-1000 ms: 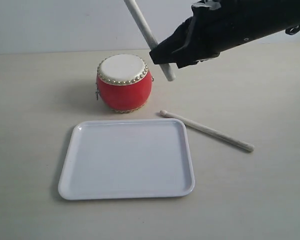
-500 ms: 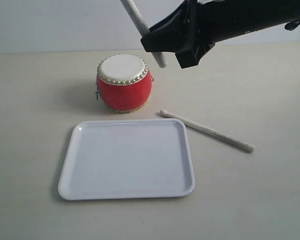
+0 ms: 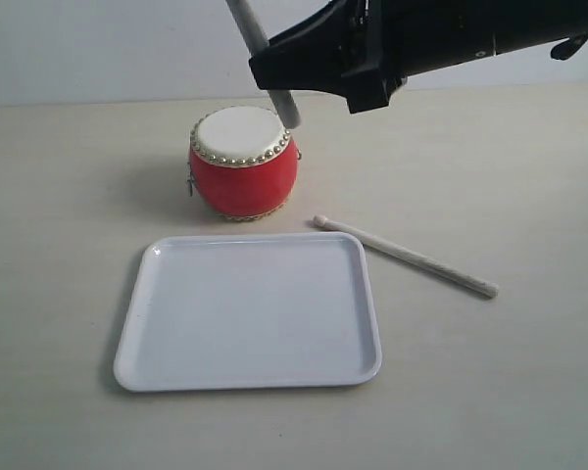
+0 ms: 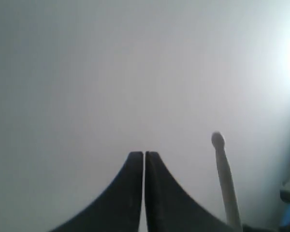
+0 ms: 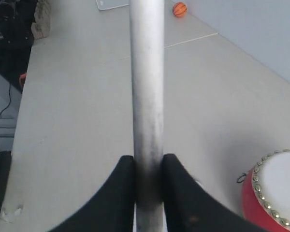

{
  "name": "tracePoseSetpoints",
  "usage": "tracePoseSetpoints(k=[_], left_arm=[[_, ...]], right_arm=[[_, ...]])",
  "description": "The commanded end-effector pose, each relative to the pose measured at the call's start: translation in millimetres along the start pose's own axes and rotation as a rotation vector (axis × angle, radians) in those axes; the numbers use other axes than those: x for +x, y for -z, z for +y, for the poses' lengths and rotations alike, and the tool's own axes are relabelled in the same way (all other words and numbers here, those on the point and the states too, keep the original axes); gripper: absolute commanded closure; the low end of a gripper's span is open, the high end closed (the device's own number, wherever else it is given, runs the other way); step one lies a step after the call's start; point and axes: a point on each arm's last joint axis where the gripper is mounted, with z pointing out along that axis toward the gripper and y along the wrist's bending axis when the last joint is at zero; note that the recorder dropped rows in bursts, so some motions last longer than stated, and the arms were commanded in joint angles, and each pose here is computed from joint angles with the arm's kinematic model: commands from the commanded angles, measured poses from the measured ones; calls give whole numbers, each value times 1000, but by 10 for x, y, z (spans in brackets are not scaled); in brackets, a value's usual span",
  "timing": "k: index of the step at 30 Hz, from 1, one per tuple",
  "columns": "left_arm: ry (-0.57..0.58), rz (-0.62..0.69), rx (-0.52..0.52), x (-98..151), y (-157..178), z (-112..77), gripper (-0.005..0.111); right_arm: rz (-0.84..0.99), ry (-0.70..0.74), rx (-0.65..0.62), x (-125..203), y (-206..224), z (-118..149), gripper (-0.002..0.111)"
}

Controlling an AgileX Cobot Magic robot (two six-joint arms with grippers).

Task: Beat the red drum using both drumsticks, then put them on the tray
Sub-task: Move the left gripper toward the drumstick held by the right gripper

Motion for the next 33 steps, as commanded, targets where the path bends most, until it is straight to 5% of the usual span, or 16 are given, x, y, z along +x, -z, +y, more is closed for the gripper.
tracePoseSetpoints(k=[1,7,13,21,28,33], left_arm=[[76,158,190,401,-375,292,93],[57,270,254,980,-700,684,65],[29,338,370,1446,-1002,609,39],[29,338,493,1584,-1211,302,38],[47,333,495,1583,-1231,266,38],[161,345,460,1571,-1242,278,38]], right_arm=[[-39,-72,-10,78,-89,-94,108],[-82,-111,-4,269,-279,-301,108],[-112,-142,7,352,-361,-399,108],[-96,-153,20,400,-398,-452,108],[-74,-155,-8,472,-437,-460,108],[-81,-147,-55,492,-455,-436,108]])
